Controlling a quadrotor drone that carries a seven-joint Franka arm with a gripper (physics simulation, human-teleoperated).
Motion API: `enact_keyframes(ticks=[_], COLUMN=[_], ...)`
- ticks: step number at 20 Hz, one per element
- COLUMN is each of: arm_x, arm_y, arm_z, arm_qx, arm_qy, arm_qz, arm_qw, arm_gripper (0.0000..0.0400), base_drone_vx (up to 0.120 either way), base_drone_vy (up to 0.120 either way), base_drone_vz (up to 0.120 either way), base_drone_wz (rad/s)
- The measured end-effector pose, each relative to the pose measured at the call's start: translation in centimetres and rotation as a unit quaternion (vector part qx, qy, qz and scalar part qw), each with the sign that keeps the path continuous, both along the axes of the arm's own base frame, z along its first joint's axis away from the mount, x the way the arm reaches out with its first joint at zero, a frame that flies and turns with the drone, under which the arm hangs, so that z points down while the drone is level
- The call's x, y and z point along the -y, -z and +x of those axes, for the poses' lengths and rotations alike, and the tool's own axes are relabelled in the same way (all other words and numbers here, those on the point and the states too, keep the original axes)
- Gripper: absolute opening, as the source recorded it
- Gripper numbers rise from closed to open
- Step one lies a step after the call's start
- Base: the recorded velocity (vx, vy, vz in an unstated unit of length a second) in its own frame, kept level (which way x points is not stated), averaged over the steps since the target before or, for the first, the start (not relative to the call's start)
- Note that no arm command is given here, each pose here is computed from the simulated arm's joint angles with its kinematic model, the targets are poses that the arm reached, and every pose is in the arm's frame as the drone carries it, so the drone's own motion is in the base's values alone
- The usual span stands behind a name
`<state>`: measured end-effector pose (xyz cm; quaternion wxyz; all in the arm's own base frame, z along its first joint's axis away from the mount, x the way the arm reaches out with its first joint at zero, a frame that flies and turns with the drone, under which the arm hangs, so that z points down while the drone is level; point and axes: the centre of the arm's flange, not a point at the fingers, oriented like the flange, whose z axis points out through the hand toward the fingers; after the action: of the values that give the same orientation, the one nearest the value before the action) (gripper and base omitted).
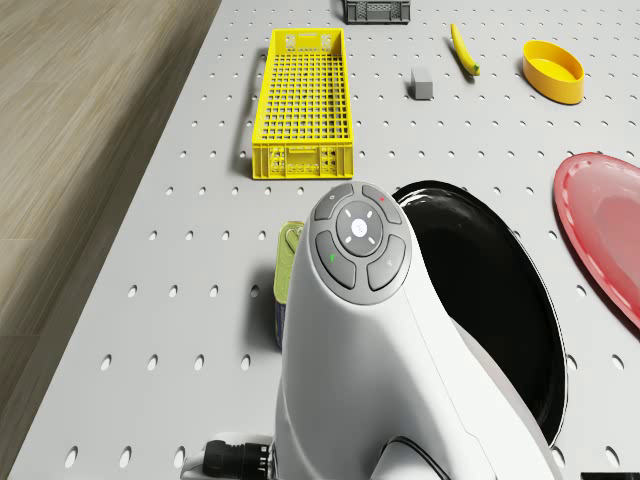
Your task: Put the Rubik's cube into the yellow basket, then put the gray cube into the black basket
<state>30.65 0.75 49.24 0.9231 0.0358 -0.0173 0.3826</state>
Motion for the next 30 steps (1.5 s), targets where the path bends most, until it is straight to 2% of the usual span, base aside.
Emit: enact_keyframes(ticks=[5,10,14,21,30], arm_x=[0.46,0.64,0.71,0.75,0.76], arm_y=[0.04,0.06,0.06,0.06,0.07], arm_z=[0.00,-0.01,-0.01,-0.01,-0.01], arm_qx=[-0.0008,-0.0012,-0.0013,-0.0015,-0.0015], arm_qy=[0.001,0.001,0.001,0.001,0.001], arm_qz=[-0.023,-0.033,-0.036,-0.038,-0.039], arm_qw=[1.000,0.999,0.999,0.999,0.999], arm_gripper=[0.0400,0.0400,0.0400,0.0400,0.0400], base_drone_vx=[0.000,0.000,0.000,0.109,0.000], base_drone_vy=[0.000,0.096,0.000,0.000,0.000], base_drone_vz=[-0.120,-0.120,-0.120,-0.120,-0.120], base_drone_wz=[0.000,0.000,0.000,0.000,0.000])
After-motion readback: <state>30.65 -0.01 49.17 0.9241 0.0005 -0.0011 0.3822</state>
